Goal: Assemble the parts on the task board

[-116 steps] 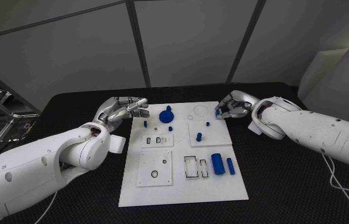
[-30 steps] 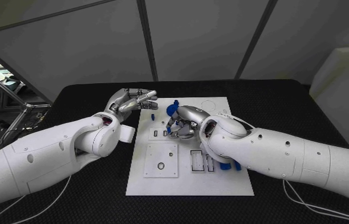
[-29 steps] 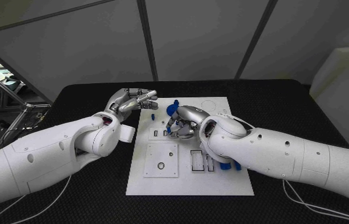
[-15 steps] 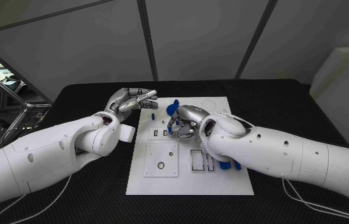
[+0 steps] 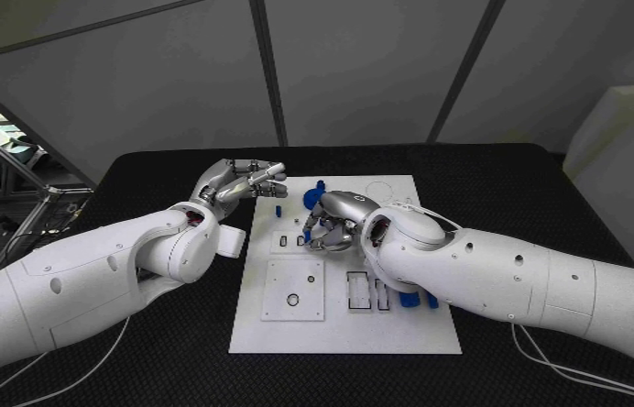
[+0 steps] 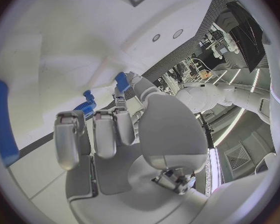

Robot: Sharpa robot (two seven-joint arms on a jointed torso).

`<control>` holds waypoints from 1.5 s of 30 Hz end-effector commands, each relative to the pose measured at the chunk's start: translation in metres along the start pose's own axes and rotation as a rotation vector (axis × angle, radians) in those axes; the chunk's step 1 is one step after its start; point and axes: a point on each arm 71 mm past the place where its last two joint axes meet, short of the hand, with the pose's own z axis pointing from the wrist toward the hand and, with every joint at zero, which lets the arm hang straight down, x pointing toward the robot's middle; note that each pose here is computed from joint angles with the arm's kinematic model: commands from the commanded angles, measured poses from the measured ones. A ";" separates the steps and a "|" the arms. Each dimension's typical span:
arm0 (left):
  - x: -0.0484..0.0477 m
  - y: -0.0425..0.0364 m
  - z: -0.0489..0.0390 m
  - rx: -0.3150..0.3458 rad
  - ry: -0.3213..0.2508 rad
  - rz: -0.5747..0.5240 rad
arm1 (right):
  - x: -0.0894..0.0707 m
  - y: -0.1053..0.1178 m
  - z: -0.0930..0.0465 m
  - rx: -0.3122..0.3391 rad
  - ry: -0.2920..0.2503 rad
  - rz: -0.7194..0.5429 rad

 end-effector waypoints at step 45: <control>0.0063 0.0100 -0.0044 -0.191 0.149 0.192 | -0.037 -0.020 -0.041 -0.182 -0.079 0.237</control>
